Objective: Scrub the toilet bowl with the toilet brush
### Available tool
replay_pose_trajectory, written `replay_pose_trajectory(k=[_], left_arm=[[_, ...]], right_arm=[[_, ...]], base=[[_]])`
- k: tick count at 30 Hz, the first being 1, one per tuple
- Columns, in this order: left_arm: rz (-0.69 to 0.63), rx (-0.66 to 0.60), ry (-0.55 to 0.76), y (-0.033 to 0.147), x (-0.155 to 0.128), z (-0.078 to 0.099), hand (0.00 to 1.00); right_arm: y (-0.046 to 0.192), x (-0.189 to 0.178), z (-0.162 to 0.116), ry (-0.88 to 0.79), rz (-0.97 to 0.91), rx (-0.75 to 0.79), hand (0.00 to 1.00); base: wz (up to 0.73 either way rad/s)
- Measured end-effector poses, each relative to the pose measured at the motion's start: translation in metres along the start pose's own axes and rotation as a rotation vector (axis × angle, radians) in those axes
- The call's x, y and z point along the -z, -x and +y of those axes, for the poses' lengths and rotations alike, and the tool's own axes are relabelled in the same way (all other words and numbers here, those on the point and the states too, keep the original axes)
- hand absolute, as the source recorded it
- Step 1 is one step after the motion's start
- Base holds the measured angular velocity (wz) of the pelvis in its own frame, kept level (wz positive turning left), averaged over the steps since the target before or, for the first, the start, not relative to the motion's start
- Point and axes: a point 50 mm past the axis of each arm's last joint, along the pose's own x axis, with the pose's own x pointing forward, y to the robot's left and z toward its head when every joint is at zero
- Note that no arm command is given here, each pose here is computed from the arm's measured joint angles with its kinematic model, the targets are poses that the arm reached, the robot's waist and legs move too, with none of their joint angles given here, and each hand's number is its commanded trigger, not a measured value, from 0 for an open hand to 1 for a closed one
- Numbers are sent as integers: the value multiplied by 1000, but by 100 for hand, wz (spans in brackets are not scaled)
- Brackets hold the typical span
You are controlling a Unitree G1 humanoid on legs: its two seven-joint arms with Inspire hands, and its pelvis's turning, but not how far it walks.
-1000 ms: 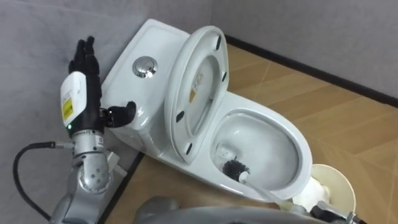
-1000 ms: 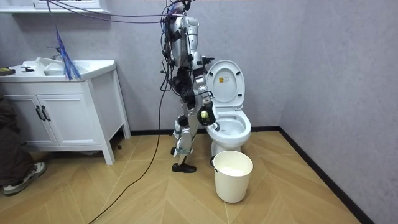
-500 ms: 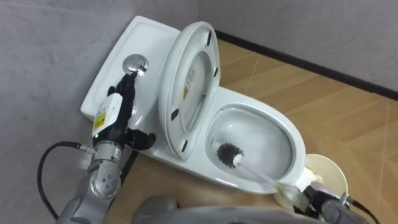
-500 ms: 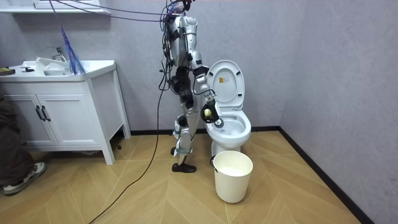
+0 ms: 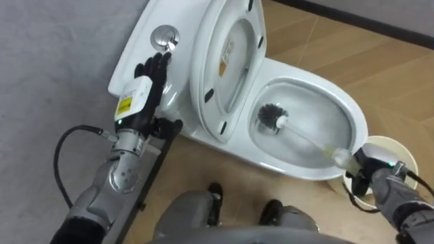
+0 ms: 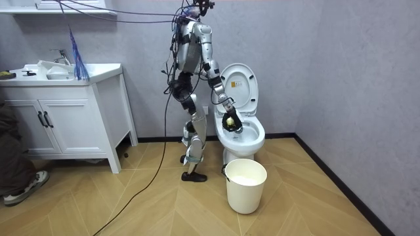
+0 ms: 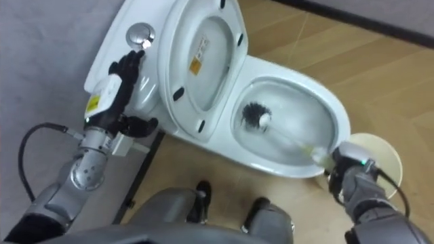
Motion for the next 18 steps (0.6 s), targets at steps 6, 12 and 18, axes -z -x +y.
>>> replay_pose_trajectory(k=[6,12,18], left_arm=[[-87,-119,-63,-16,-10,19,0],[-143,-192,-159,-23,-15,32,0],[-148,-264,-189,-29,-20,38,0]], right_arm=[[-8,9,-45,102,27,172,100],[-11,13,-67,197,50,220,100],[-13,2,-82,233,49,240,100]], base=[[-9],[2],[8]])
